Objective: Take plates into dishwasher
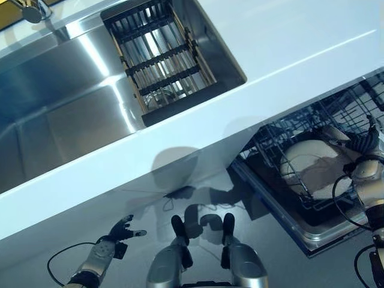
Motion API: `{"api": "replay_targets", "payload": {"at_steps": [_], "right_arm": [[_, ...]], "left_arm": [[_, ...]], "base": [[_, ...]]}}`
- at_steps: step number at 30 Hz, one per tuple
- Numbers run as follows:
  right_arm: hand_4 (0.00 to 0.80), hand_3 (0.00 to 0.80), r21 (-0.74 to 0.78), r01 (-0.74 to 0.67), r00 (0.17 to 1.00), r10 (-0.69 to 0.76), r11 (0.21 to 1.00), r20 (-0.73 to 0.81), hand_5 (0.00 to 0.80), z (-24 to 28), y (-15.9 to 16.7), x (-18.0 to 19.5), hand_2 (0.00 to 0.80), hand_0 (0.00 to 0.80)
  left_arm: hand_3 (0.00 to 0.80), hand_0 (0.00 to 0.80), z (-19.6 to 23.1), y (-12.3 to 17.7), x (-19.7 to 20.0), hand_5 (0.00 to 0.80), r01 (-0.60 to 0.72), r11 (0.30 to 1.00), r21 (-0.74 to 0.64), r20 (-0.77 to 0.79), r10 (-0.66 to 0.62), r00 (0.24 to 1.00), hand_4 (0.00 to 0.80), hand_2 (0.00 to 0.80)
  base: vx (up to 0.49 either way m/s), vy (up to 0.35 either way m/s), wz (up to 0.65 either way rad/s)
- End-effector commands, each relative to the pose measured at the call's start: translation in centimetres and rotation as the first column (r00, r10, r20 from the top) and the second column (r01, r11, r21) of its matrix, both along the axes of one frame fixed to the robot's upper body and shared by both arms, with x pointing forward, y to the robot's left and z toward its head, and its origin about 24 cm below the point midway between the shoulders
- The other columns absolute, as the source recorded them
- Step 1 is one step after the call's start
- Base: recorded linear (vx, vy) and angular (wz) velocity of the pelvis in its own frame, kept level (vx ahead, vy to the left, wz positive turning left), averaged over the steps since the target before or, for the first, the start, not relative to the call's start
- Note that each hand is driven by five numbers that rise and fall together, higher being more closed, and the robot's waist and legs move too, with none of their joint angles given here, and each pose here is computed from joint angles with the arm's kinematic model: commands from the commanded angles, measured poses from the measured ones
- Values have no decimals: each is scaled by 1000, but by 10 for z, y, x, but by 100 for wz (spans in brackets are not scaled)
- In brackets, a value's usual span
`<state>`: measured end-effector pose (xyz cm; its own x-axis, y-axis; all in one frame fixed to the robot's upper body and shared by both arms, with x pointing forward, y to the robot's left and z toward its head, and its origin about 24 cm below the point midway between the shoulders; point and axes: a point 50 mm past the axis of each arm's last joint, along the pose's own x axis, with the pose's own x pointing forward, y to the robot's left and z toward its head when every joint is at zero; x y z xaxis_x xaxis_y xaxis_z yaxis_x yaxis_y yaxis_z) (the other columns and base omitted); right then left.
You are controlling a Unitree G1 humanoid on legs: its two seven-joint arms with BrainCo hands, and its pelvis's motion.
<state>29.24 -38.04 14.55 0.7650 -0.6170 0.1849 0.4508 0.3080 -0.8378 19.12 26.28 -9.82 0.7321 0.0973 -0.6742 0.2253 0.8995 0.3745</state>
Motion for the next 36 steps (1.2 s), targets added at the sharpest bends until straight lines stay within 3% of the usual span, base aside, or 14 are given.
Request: {"api": "replay_targets", "payload": {"at_steps": [1,9,15,18,22,25,29,35,36], "right_arm": [[0,0,-141,11,987,12,990,160,0,42,-9,-12,0,0],[0,0,-161,-5,945,57,987,321,0,56,0,-23,0,0],[0,0,-117,-48,868,99,992,487,0,69,11,-32,0,0],[0,0,3,-78,801,61,997,596,0,67,13,-40,0,0],[0,0,276,-102,722,-120,956,682,0,40,3,-53,0,0],[0,0,442,-65,713,-268,895,648,0,6,-13,-68,0,0],[0,0,666,86,705,-518,741,485,0,-58,-39,-100,0,0],[0,0,840,290,678,-718,458,158,0,-144,-38,-145,0,0],[0,0,846,293,675,-723,445,146,0,-147,-38,-147,0,0]], "left_arm": [[0,0,-13,-2,-17,0,9,1000,27,-56,-7,998,0,0],[0,0,-19,-3,-26,0,-6,1000,27,-76,9,997,0,0],[0,0,-26,-7,-35,0,-20,1000,22,-100,22,995,0,0],[0,0,-27,-10,-35,0,-26,1000,17,-107,28,994,0,0],[0,0,-31,-13,-36,0,-29,999,14,-124,30,992,0,0],[0,0,-32,-14,-37,0,-35,999,13,-132,36,991,0,0],[0,0,-31,-13,-34,0,-28,999,18,-135,30,990,0,0],[0,0,-27,-18,-25,0,9,1000,15,-118,-7,993,0,0],[0,0,-27,-19,-24,0,11,1000,14,-117,-9,993,0,0]], "base": [[35,-6,-4],[31,10,-8],[20,33,-3],[5,42,-3],[10,38,-8],[0,34,-10],[-14,10,-4],[-49,-6,-6],[-76,-10,-1]]}}
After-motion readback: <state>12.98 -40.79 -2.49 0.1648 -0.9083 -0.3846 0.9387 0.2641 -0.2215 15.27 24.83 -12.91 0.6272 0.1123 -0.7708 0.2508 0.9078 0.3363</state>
